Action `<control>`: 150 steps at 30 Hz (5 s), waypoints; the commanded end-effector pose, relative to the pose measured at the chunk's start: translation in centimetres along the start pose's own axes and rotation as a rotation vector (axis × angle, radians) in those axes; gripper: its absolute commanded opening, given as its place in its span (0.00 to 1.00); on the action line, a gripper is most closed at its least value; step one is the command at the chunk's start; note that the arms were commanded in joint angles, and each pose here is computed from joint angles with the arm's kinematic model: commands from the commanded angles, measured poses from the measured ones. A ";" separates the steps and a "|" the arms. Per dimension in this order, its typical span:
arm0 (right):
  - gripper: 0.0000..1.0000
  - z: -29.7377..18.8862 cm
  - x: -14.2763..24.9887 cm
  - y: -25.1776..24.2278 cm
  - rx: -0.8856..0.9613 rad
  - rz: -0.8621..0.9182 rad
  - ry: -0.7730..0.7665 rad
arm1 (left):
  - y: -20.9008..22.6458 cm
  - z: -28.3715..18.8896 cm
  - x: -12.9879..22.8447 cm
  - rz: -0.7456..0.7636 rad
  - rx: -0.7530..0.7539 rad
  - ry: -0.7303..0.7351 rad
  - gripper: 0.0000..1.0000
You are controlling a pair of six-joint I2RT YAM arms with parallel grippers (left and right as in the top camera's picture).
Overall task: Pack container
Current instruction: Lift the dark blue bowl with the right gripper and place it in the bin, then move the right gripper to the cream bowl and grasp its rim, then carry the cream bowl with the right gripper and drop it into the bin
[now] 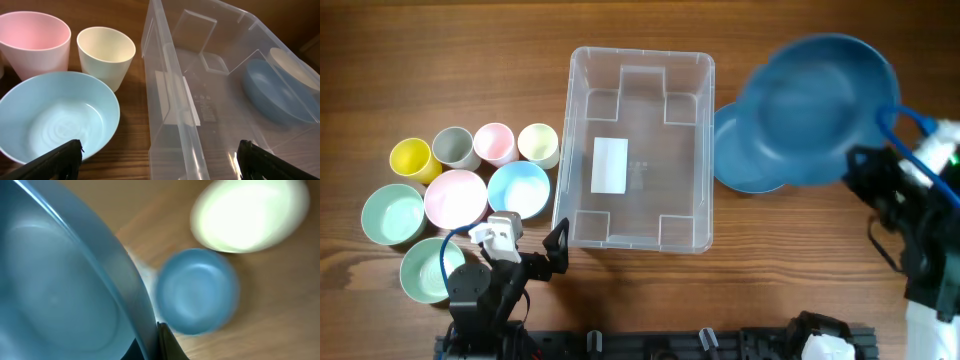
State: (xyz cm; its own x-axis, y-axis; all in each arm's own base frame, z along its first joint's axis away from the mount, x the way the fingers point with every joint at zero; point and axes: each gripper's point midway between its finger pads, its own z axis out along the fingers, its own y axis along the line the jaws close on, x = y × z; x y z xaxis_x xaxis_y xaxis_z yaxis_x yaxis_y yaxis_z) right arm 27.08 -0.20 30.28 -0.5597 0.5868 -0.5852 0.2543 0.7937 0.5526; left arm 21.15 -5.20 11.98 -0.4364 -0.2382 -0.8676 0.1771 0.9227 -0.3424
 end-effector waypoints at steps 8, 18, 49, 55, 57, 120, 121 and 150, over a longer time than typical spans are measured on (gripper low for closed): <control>0.04 15.7 3.7 11.8 0.061 -0.474 0.264 | 0.0 0.0 0.0 0.020 0.004 -0.005 1.00; 0.04 27.8 9.6 11.4 0.110 -0.570 0.446 | 0.0 0.0 0.0 0.019 0.004 -0.004 1.00; 0.68 18.4 -3.3 1.7 0.357 -0.188 0.267 | 0.0 0.0 0.0 0.019 0.004 -0.005 1.00; 0.81 15.8 -5.7 -8.4 0.522 0.023 0.302 | 0.0 0.0 0.0 0.020 0.004 -0.005 1.00; 0.83 15.4 -6.0 -11.8 0.568 0.088 0.296 | 0.0 0.0 0.0 0.019 0.004 -0.004 1.00; 0.09 24.7 15.6 11.2 0.025 -0.424 0.478 | 0.0 0.0 0.0 0.020 0.004 -0.005 1.00; 0.29 25.0 15.9 11.6 0.002 -0.421 0.488 | 0.0 0.0 0.0 0.019 0.004 -0.004 1.00; 0.86 17.3 9.3 -14.0 0.577 0.159 0.646 | 0.0 0.0 0.0 0.019 0.004 -0.005 1.00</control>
State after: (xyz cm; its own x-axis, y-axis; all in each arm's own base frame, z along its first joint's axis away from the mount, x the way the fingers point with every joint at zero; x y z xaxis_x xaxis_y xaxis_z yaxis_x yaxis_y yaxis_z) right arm 33.98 -3.34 10.09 -0.7910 0.6024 -0.1069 0.5919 0.7977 0.1156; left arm 21.15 -5.20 11.98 -0.4360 -0.2382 -0.8678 0.1769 0.9228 -0.3422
